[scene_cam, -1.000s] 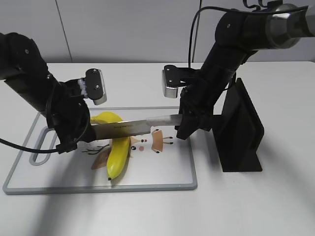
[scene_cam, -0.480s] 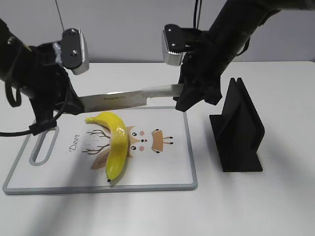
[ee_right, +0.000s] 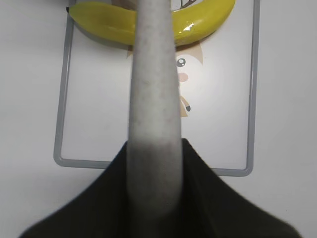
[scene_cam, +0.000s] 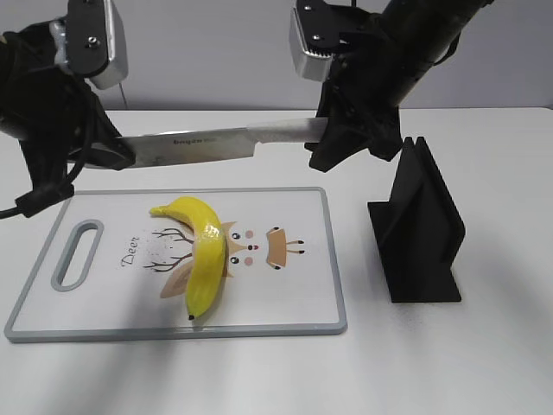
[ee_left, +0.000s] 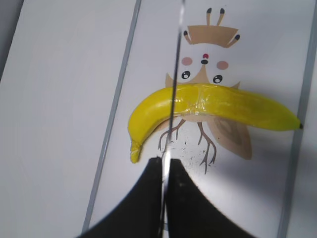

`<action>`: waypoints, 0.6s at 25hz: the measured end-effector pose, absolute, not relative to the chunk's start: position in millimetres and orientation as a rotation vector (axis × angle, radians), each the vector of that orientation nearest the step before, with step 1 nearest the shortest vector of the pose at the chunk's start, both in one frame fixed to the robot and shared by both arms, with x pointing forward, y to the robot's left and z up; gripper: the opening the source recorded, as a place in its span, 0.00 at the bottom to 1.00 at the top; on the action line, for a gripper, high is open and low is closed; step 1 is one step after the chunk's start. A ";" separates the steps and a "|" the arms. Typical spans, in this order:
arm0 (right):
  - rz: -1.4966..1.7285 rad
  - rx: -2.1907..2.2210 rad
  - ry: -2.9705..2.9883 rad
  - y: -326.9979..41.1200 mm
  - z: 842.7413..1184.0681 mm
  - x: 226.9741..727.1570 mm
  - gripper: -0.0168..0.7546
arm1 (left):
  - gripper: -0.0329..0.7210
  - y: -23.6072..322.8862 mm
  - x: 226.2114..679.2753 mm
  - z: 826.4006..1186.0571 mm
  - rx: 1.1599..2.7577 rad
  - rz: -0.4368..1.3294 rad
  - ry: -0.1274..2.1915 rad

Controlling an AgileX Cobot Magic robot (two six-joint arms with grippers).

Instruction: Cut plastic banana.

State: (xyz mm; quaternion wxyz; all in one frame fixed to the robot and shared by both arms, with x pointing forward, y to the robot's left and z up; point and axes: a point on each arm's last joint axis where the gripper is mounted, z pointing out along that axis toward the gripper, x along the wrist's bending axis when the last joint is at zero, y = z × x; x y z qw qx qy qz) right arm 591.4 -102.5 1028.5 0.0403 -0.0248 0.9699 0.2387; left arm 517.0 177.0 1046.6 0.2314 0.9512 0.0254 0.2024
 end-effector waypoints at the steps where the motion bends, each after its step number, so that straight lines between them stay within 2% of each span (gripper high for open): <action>1: 0.731 -0.077 2.971 -102.5 1028.5 591.4 0.25 | 0.03 176.9 517.0 1046.7 2.613 0.555 0.072; 6: 0.724 -0.080 2.970 -102.8 1028.4 591.6 0.25 | 0.03 175.9 517.4 1047.2 2.597 0.557 0.088; 8: 0.717 -0.083 2.970 -103.2 1028.2 591.7 0.25 | 0.09 174.5 518.0 1047.3 2.568 0.560 0.121; 11: 0.718 -0.055 2.980 -103.6 1028.1 591.5 0.25 | 0.32 172.7 520.9 1051.1 2.506 0.591 0.192; 14: 0.715 -0.032 2.980 -104.1 1027.7 592.1 0.24 | 0.65 171.6 521.8 1053.8 2.470 0.603 0.227; 15: 0.714 -0.029 2.983 -104.2 1027.3 591.9 0.24 | 0.72 171.3 522.4 1054.4 2.460 0.608 0.237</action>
